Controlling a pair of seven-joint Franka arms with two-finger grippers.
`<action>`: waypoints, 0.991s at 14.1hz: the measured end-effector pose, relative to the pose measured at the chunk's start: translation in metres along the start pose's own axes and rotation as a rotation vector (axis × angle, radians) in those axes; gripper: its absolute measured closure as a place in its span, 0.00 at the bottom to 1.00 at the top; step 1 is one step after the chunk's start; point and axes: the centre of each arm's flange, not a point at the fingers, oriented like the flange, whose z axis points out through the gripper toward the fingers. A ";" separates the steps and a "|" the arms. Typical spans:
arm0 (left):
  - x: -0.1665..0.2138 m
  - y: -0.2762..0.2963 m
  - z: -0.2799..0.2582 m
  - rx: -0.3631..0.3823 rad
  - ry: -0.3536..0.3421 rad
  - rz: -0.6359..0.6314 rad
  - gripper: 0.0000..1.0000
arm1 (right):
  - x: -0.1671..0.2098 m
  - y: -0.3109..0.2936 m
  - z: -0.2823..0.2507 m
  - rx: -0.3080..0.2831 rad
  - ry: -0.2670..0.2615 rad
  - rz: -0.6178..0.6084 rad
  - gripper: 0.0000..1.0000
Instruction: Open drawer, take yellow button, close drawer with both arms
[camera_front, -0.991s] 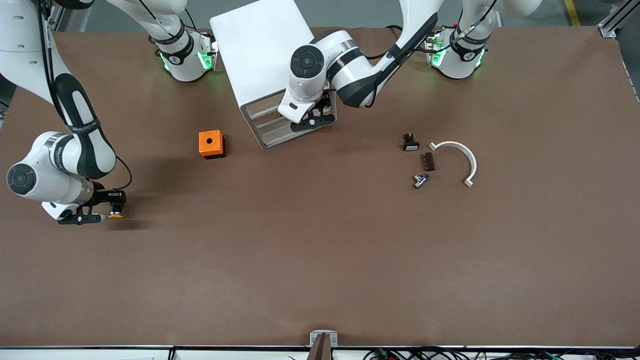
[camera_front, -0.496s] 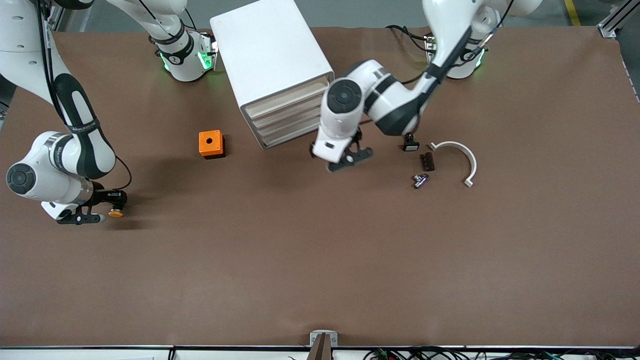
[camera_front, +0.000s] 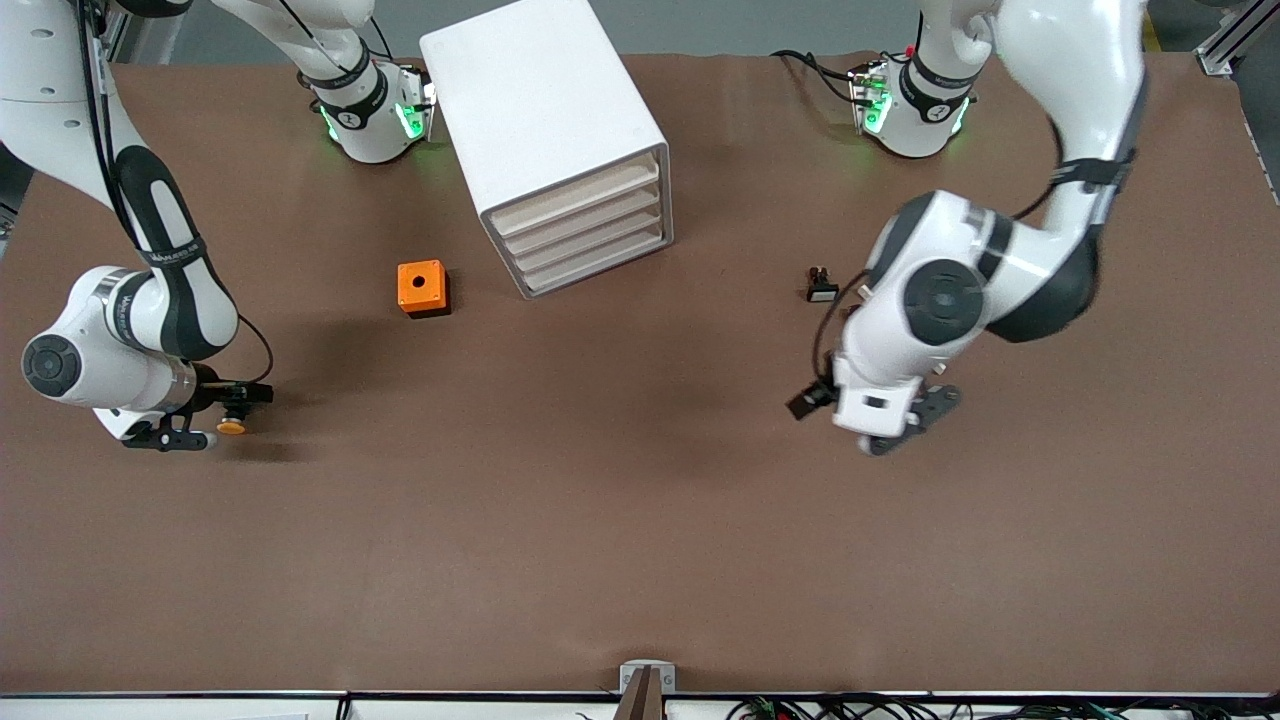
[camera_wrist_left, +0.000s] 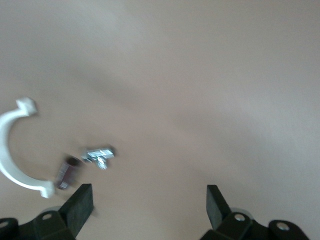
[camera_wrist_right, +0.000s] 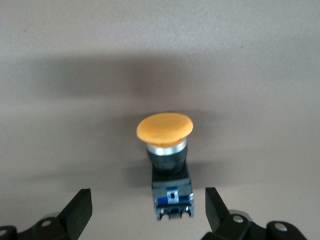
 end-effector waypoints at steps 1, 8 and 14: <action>0.020 -0.020 -0.015 0.003 0.006 -0.002 0.00 | 0.001 -0.001 -0.005 0.000 -0.004 0.002 0.00; 0.062 -0.119 -0.127 0.000 0.074 0.120 0.00 | 0.005 -0.016 -0.150 0.000 -0.045 -0.018 0.00; 0.054 -0.192 -0.201 0.035 0.118 0.308 0.00 | -0.047 -0.069 -0.286 -0.019 0.036 -0.088 0.00</action>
